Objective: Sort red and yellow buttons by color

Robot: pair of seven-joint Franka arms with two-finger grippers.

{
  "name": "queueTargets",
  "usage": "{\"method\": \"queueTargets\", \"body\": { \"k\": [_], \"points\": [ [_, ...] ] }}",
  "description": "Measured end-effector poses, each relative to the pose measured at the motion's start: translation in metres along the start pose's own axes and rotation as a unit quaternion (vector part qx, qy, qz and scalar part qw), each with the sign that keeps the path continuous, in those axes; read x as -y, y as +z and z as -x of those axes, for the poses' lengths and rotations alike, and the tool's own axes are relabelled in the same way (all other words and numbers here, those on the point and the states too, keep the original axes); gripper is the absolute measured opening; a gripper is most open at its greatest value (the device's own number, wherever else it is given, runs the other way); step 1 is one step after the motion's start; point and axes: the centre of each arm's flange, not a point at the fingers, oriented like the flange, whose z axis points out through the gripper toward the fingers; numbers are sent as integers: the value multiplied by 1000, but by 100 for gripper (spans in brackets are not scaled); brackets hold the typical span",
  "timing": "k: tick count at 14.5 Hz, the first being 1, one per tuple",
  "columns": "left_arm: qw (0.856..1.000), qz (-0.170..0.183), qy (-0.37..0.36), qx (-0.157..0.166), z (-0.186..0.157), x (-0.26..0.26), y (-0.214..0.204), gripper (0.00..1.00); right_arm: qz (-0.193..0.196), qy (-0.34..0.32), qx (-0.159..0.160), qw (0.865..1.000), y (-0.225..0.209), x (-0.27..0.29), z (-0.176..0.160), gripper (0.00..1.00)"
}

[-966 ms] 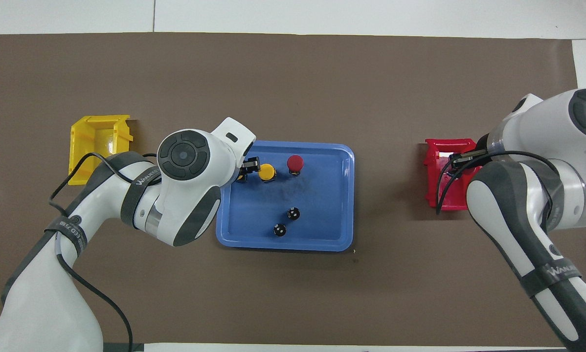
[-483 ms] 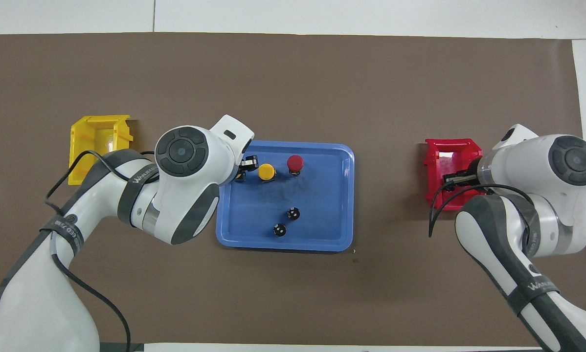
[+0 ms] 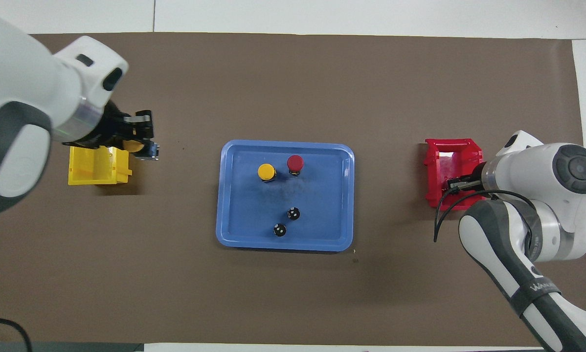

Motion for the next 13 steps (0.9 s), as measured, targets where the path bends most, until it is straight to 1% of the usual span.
{"method": "queueTargets", "body": {
  "k": [1,2,3,5,6,7,8,9,10,11,13],
  "points": [
    [1000,1,11,-1,-9,36,-1,41,0,-1,-2,1000,-2,1,-1,50],
    [1000,1,18,-3,-18,67,1,41,0,-2,-1,1000,-6,2,-4,56],
    [1000,3,20,-12,-25,92,9,41,0,-3,5,1000,-15,2,-9,61],
    [999,4,19,-25,-32,114,38,41,-1,-7,21,1000,-52,3,-31,62],
    [999,4,21,-26,-32,114,59,41,-2,-6,23,1000,-80,10,-48,63],
    [999,4,22,-29,-32,113,78,41,-4,3,17,1000,-106,28,-67,63],
    [999,4,22,-35,-32,113,96,41,-6,16,4,1000,-128,55,-86,69],
    [999,4,22,-39,-31,114,112,41,-9,31,-13,999,-144,91,-102,73],
    [999,4,22,-41,-30,114,125,41,-14,48,-25,998,-154,129,-112,74],
    [999,4,22,-42,-29,115,134,41,-19,61,-33,997,-158,163,-118,78],
    [999,3,17,-44,-32,120,146,41,-28,79,-38,996,-155,226,-126,79]
  ]
}}
